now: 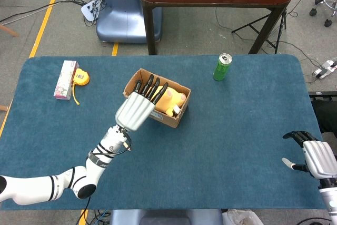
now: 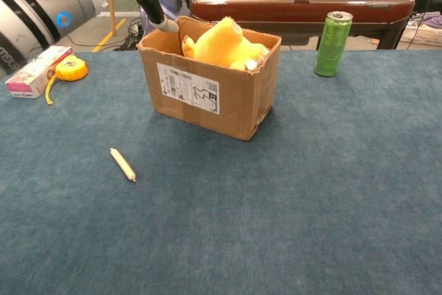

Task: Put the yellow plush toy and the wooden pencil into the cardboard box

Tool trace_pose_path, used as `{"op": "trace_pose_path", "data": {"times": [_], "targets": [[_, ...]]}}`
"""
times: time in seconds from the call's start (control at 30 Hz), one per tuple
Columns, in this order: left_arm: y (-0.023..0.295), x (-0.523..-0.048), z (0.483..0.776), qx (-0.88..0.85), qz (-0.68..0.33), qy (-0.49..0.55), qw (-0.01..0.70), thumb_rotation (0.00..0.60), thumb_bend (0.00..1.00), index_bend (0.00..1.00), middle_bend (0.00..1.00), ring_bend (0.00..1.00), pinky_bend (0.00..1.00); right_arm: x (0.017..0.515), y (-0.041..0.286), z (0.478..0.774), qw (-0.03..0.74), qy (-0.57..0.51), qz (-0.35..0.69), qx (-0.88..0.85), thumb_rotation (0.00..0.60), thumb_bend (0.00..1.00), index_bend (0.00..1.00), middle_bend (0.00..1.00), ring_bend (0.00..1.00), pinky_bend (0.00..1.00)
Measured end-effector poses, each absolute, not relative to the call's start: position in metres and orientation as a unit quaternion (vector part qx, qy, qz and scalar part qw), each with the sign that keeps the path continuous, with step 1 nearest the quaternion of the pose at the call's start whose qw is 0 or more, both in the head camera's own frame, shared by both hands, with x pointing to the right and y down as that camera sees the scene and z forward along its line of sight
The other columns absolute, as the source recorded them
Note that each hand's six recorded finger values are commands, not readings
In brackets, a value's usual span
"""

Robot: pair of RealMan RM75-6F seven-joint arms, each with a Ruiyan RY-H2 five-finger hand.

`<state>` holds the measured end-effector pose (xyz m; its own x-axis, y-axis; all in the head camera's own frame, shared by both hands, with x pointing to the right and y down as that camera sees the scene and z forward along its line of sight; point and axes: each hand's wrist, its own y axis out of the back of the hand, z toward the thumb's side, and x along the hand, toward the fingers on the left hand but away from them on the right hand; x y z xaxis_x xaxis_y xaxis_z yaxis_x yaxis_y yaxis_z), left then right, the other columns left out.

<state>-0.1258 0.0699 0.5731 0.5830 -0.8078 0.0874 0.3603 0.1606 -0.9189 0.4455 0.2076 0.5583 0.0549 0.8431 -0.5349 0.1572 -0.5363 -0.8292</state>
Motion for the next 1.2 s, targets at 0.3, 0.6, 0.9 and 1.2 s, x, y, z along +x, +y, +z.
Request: {"op": "trace_pose_path", "data": {"times": [0.3, 0.6, 0.9, 1.2], "targets": [[0.093, -0.155, 0.568, -0.517, -0.411, 0.199, 0.724, 0.6, 0.07, 0.0, 0.14, 0.11, 0.32, 0.445, 0.208, 0.56, 0.299, -0.376, 0.577, -0.661, 0.6, 0.15, 0.35, 0.33, 0.24, 0.47], [0.116, -0.193, 0.578, -0.574, -0.423, 0.191, 0.675, 0.6, 0.07, 0.09, 0.14, 0.11, 0.32, 0.448, 0.207, 0.558, 0.301, -0.38, 0.579, -0.656, 0.6, 0.15, 0.35, 0.33, 0.24, 0.47], [0.143, -0.242, 0.595, -0.628, -0.431, 0.18, 0.623, 0.6, 0.07, 0.16, 0.14, 0.11, 0.32, 0.45, 0.207, 0.558, 0.3, -0.382, 0.581, -0.653, 0.6, 0.14, 0.35, 0.34, 0.24, 0.47], [0.152, -0.269, 0.608, -0.686, -0.474, 0.206, 0.513, 0.6, 0.07, 0.32, 0.12, 0.09, 0.31, 0.45, 0.206, 0.559, 0.299, -0.382, 0.583, -0.652, 0.6, 0.15, 0.35, 0.34, 0.24, 0.47]]}}
